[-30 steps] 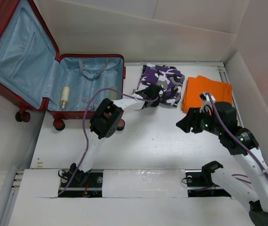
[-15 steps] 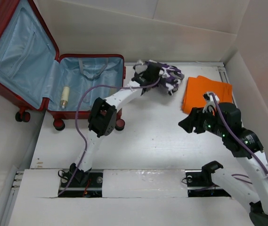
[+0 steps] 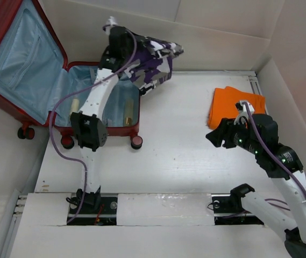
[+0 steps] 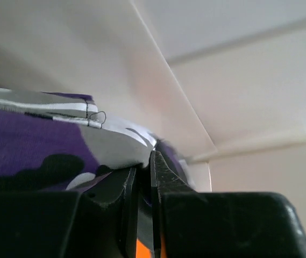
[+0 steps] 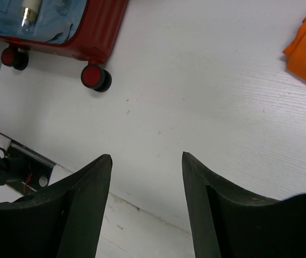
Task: Pack the luggage
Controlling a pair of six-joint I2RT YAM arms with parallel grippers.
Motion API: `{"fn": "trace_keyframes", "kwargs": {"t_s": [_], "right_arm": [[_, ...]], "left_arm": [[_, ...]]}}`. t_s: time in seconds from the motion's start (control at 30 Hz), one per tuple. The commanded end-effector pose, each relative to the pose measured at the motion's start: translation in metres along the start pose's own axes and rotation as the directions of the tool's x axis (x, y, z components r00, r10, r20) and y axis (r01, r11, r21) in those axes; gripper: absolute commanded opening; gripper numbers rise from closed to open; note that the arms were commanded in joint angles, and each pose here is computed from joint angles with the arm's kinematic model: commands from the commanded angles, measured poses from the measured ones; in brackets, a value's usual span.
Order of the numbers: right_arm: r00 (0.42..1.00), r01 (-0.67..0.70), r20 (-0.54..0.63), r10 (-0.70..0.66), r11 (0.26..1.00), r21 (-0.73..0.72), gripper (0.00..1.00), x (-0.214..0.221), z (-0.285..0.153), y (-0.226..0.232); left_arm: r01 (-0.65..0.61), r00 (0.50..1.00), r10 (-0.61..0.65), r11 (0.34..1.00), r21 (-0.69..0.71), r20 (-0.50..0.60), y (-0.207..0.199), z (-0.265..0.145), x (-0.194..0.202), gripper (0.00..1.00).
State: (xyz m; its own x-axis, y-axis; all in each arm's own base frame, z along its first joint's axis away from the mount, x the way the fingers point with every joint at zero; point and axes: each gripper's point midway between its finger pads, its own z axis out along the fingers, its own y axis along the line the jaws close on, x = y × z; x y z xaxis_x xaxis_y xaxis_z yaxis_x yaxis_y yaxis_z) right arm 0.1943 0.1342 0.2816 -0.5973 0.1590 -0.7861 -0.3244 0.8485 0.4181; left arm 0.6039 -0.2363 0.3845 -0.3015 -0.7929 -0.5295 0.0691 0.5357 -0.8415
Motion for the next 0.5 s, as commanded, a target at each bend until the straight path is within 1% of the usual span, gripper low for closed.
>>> {"fn": "trace_keyframes", "kwargs": {"t_s": [0.0, 0.03, 0.07, 0.1, 0.13, 0.17, 0.2, 0.23, 0.3, 0.33, 0.47], "right_arm": [[0.999, 0.008, 0.047, -0.009, 1.000, 0.018, 0.61, -0.016, -0.002, 0.000], [0.999, 0.006, 0.039, -0.007, 1.000, 0.021, 0.61, -0.015, 0.000, -0.001], [0.999, 0.006, 0.039, -0.007, 1.000, 0.021, 0.61, -0.015, 0.000, -0.001], [0.999, 0.007, 0.036, -0.007, 1.000, 0.011, 0.61, -0.016, 0.003, 0.001], [1.000, -0.007, 0.018, 0.006, 1.000, 0.018, 0.61, -0.011, 0.007, -0.001], [1.000, -0.005, 0.027, 0.005, 1.000, 0.015, 0.61, -0.014, 0.007, 0.000], [0.999, -0.003, 0.033, 0.003, 1.000, 0.002, 0.61, -0.015, 0.008, 0.002], [1.000, -0.007, 0.013, 0.007, 1.000, 0.010, 0.61, -0.011, 0.012, 0.000], [1.000, -0.005, 0.024, 0.005, 1.000, 0.005, 0.61, -0.016, 0.016, 0.001], [1.000, -0.007, 0.008, 0.007, 1.000, 0.002, 0.61, -0.014, 0.020, 0.001], [1.000, -0.014, 0.007, 0.014, 1.000, -0.027, 0.61, -0.019, 0.028, 0.007]], "left_arm": [[-0.014, 0.984, -0.030, 0.970, 0.243, 0.177, -0.060, -0.052, -0.120, 0.00], [-0.014, 0.982, -0.029, 0.975, 0.223, 0.186, -0.046, -0.048, -0.130, 0.00], [-0.031, 0.976, -0.026, 0.967, 0.252, 0.216, -0.056, -0.059, -0.150, 0.00], [-0.012, 0.971, -0.045, 0.972, 0.236, 0.237, -0.035, -0.055, -0.173, 0.00], [0.034, 0.967, -0.101, 0.962, 0.271, 0.235, -0.036, -0.058, -0.187, 0.00], [0.042, 0.969, -0.115, 0.948, 0.314, 0.219, -0.040, -0.064, -0.197, 0.00], [0.058, 0.962, -0.138, 0.947, 0.316, 0.237, -0.030, -0.068, -0.216, 0.00], [0.055, 0.959, -0.147, 0.936, 0.348, 0.244, -0.031, -0.068, -0.224, 0.00], [0.072, 0.958, -0.169, 0.923, 0.377, 0.232, -0.032, -0.074, -0.233, 0.00], [0.076, 0.957, -0.175, 0.922, 0.380, 0.232, -0.026, -0.072, -0.237, 0.00], [0.068, 0.956, -0.187, 0.893, 0.444, 0.228, -0.042, -0.083, -0.244, 0.00]]}}
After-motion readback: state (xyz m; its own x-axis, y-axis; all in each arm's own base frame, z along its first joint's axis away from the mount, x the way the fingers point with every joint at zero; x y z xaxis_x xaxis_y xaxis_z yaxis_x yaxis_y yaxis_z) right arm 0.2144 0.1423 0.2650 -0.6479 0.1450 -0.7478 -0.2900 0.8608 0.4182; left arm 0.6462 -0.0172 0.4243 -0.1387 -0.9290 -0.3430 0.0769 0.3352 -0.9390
